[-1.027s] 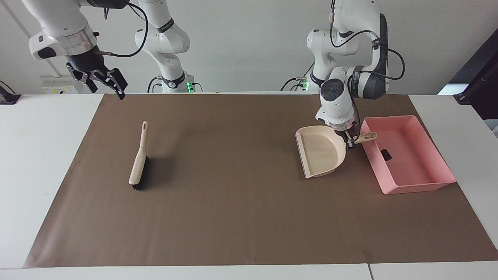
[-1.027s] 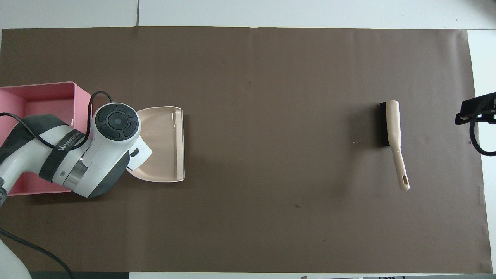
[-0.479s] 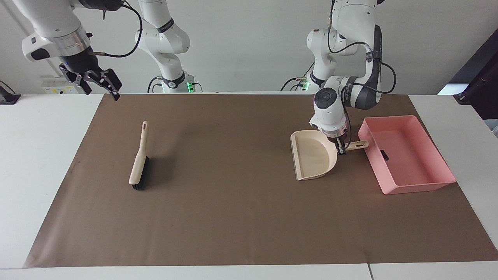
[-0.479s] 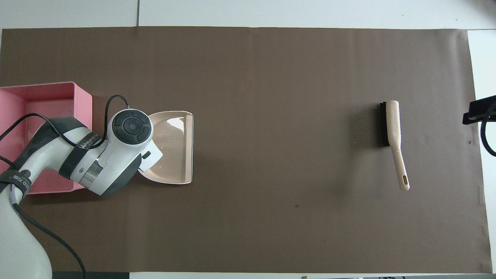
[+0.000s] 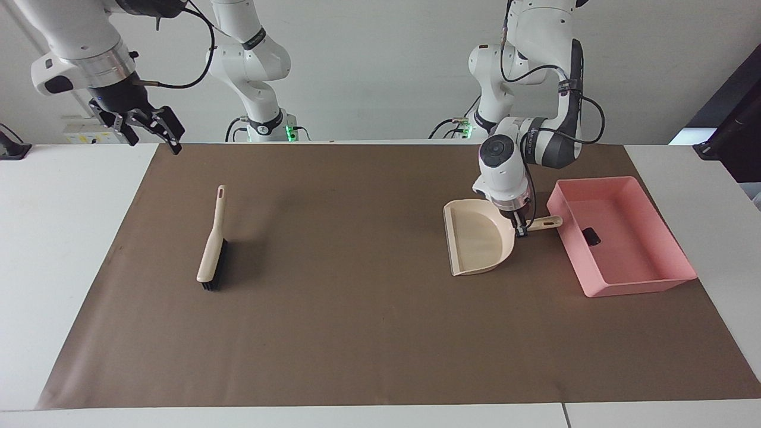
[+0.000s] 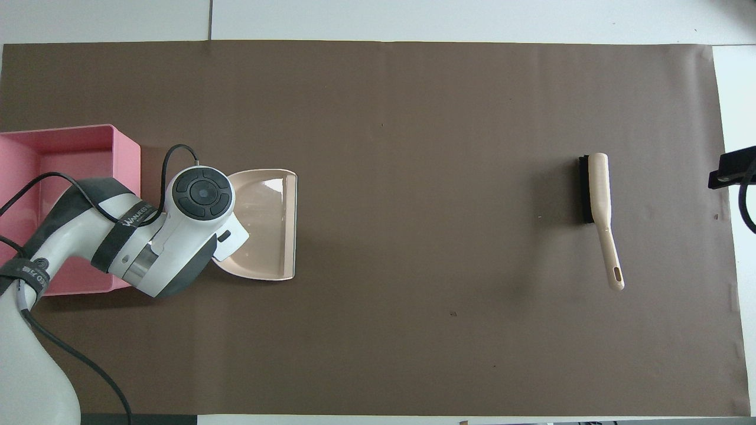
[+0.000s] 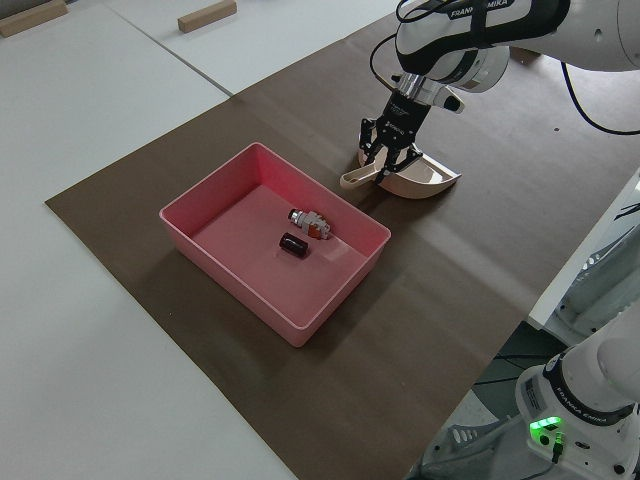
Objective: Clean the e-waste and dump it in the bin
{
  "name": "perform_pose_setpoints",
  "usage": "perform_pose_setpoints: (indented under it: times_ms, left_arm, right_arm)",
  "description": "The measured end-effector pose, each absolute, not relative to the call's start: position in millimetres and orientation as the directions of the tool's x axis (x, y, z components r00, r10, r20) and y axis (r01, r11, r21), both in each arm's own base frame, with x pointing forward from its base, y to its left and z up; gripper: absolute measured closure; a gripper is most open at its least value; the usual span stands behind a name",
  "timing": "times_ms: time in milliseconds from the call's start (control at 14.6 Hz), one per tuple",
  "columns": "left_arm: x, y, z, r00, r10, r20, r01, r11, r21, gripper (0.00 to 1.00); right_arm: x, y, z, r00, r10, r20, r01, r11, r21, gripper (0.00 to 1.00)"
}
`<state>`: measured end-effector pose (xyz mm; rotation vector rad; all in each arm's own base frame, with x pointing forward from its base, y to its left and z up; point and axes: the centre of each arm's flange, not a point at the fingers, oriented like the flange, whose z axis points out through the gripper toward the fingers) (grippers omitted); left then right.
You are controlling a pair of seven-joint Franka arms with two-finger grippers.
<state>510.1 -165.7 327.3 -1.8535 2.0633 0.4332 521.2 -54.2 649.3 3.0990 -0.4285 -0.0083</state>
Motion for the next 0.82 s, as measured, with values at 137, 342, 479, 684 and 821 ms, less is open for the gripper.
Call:
perform_pose_setpoints:
  times_ms: [137,342,479,684,821]
  left_arm:
    - [510.6,-170.7,330.4,-0.099,-0.895,-0.435,-0.994,0.113,-0.008,0.54]
    - [514.9,-171.4,358.8,-0.054,-0.904,-0.424,-0.993,0.092,-0.069,0.40]
    - [513.6,-162.2,382.5,0.046,-0.908,-0.417,-0.992,0.006,-0.122,0.24]
    - [513.8,-134.2,405.3,0.311,-0.879,-0.361,-0.946,-0.252,-0.202,0.03]
    - [515.7,-114.8,411.9,0.426,-0.846,-0.322,-0.903,-0.373,-0.215,0.02]
  right_arm:
    - [521.1,-55.3,649.2,0.962,-0.273,-0.003,-0.273,-0.962,0.014,0.00]
    - [521.1,-55.4,647.7,0.962,-0.273,-0.007,-0.273,-0.962,0.014,0.00]
    - [521.1,-54.7,646.7,0.962,-0.272,-0.009,-0.272,-0.962,0.015,0.00]
    - [521.5,-51.4,646.5,0.964,-0.265,-0.009,-0.265,-0.964,0.015,0.00]
    - [521.5,-50.7,646.4,0.971,-0.238,-0.010,-0.238,-0.971,0.015,0.00]
